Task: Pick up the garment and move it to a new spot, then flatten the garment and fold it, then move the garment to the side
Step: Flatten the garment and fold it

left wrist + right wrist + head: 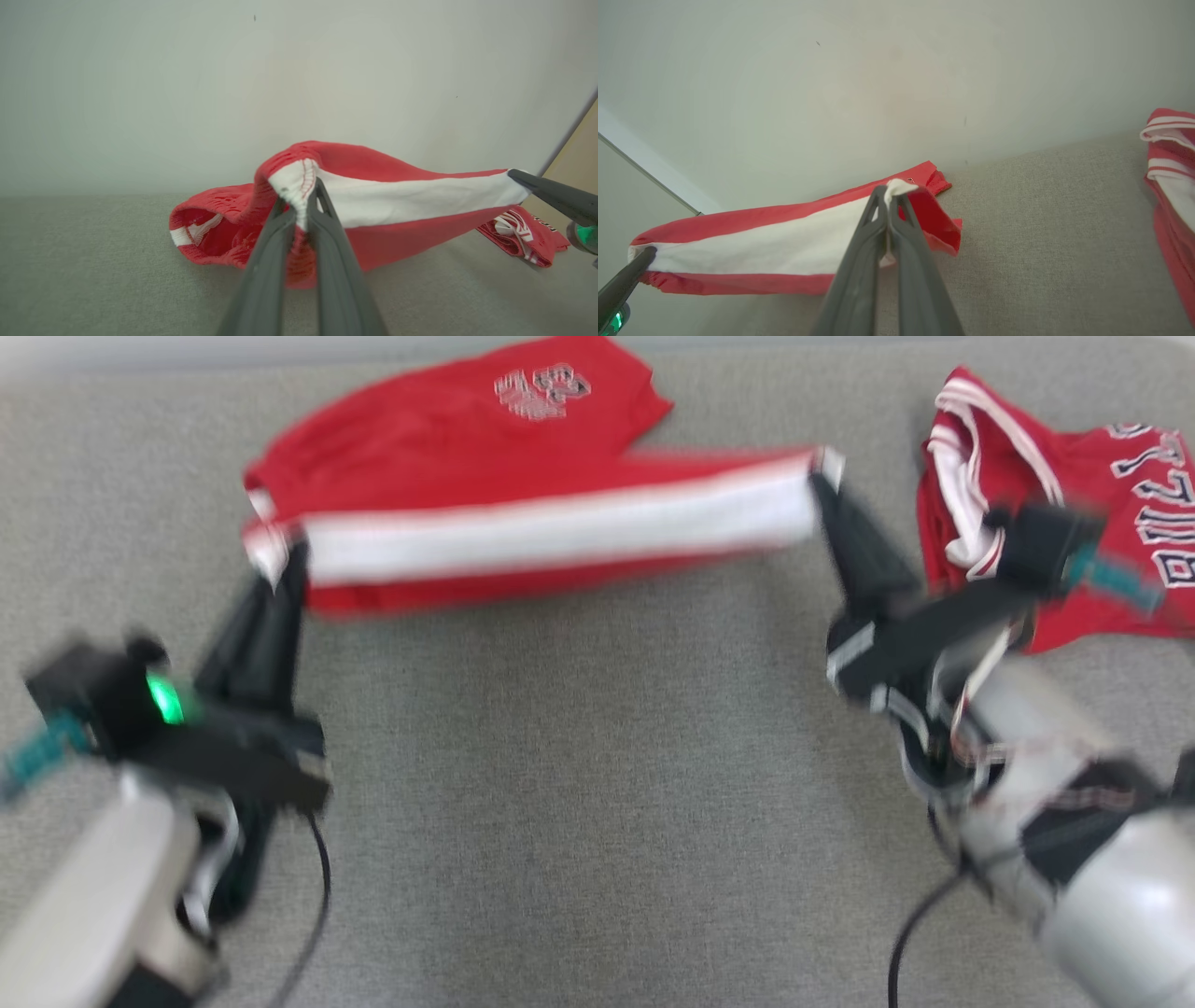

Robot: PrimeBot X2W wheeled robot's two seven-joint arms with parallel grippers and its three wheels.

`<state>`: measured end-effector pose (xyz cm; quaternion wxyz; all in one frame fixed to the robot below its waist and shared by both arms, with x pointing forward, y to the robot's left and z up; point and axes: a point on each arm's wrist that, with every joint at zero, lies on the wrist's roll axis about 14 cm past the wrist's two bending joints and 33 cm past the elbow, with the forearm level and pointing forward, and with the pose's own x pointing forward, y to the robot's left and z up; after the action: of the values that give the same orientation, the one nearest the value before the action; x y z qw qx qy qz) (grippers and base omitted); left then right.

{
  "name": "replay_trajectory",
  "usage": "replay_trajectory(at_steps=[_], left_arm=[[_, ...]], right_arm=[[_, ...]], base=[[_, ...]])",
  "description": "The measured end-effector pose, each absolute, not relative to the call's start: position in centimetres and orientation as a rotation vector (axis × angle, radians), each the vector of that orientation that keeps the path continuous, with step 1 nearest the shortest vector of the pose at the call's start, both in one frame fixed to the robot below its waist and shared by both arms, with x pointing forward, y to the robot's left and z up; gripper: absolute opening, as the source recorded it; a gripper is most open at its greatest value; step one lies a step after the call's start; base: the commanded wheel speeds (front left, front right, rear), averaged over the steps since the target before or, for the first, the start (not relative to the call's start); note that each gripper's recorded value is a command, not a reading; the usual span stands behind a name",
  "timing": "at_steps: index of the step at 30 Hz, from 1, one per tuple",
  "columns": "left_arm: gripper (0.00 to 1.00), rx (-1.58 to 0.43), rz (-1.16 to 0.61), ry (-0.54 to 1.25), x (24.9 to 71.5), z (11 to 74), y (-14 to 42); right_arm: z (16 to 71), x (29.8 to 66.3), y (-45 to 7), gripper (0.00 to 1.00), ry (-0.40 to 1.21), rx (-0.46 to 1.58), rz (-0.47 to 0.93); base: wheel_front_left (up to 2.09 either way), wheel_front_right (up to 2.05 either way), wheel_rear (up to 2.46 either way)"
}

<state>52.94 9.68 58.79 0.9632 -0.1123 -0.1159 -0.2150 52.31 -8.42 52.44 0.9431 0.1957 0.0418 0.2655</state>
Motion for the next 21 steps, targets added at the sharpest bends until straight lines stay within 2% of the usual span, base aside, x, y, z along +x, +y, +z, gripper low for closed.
replay_trajectory(at_steps=[10, 21], left_arm=[[0.0, -0.305, -0.371, -0.144, 46.2, 55.5, 9.8], [0.0, -0.279, -0.348, -0.072, 40.4, 52.6, 8.9]], right_arm=[[48.9, 45.0, -9.3, 0.0, 0.186, 0.454, 0.521], [46.8, 39.2, -10.7, 0.0, 0.255, 0.46, 0.484]], base=[[0.0, 0.0, 0.0], [0.0, 0.0, 0.0]])
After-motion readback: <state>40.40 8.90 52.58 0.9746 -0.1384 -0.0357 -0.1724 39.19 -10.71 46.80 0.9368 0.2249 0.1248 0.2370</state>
